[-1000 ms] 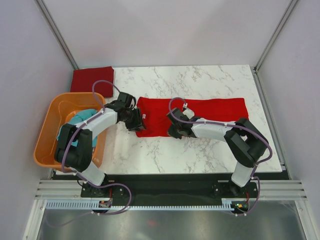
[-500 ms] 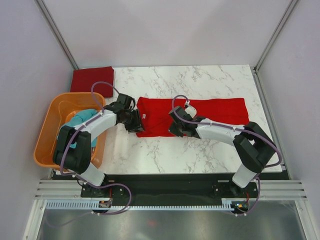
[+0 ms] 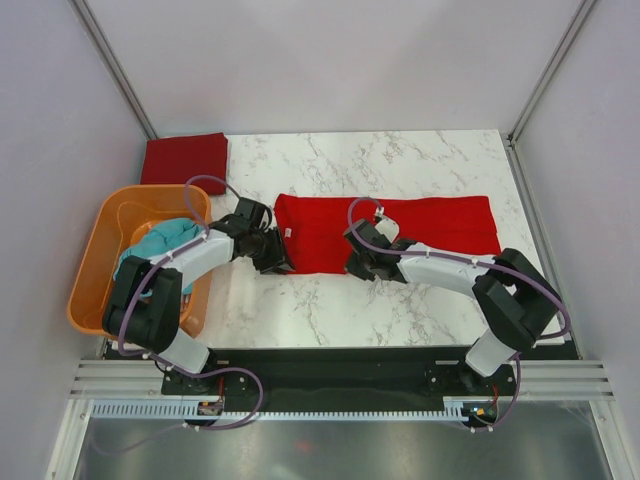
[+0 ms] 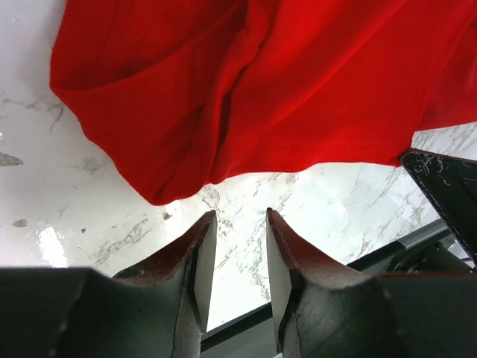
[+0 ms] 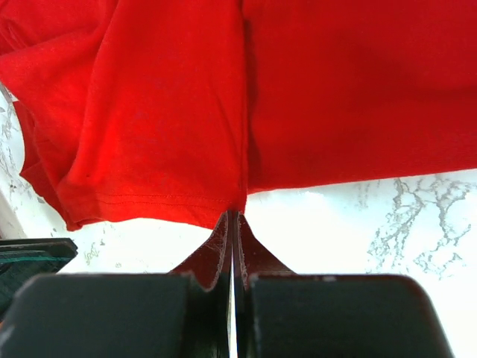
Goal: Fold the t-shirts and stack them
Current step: Fold the tshirt
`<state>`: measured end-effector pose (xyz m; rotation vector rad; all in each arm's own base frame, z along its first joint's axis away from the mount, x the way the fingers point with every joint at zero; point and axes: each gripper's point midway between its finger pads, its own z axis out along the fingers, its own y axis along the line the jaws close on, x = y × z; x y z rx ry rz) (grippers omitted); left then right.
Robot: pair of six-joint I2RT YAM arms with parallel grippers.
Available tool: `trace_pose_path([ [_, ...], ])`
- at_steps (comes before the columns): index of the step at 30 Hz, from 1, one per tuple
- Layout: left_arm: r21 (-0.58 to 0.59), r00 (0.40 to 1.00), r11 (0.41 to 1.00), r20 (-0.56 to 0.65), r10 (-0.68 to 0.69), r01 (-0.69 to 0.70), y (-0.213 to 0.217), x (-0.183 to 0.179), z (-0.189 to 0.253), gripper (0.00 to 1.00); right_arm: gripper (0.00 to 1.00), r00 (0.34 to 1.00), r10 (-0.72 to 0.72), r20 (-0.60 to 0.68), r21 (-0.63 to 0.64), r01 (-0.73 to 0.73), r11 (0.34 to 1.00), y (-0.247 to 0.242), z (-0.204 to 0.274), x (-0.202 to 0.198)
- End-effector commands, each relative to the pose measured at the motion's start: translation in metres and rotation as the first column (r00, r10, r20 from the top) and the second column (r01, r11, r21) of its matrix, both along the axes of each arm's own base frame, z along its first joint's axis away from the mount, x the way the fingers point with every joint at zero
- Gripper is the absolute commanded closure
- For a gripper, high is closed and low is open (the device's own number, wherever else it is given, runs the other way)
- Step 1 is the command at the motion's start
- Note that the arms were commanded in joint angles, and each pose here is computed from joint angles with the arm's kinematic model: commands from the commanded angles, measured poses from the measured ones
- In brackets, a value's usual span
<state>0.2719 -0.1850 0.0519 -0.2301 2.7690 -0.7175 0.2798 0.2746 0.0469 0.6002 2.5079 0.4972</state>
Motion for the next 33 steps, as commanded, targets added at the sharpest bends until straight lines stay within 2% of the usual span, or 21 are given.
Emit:
trace_pose_path([
  [1,-0.058,0.999,0.998,0.040,0.026,-0.024,-0.011,0.005,0.011,0.59,1.00,0.998,0.005,0.056,-0.011,-0.004,1.000,-0.006,0.015,0.003],
  [21,-0.020,0.989,0.992,0.076,0.123,-0.122,-0.004,0.002,0.007,0.58,1.00,0.996,0.064,0.067,-0.016,-0.063,0.998,-0.008,0.017,-0.005],
  [28,-0.010,0.989,0.991,0.063,0.135,-0.135,-0.014,-0.004,0.000,0.58,1.00,0.996,0.086,0.034,-0.015,-0.085,0.996,-0.008,0.004,-0.013],
  [33,0.006,0.988,0.990,0.056,0.142,-0.143,-0.018,-0.005,-0.007,0.58,1.00,0.994,0.092,0.056,-0.039,-0.090,0.995,-0.016,0.005,-0.015],
])
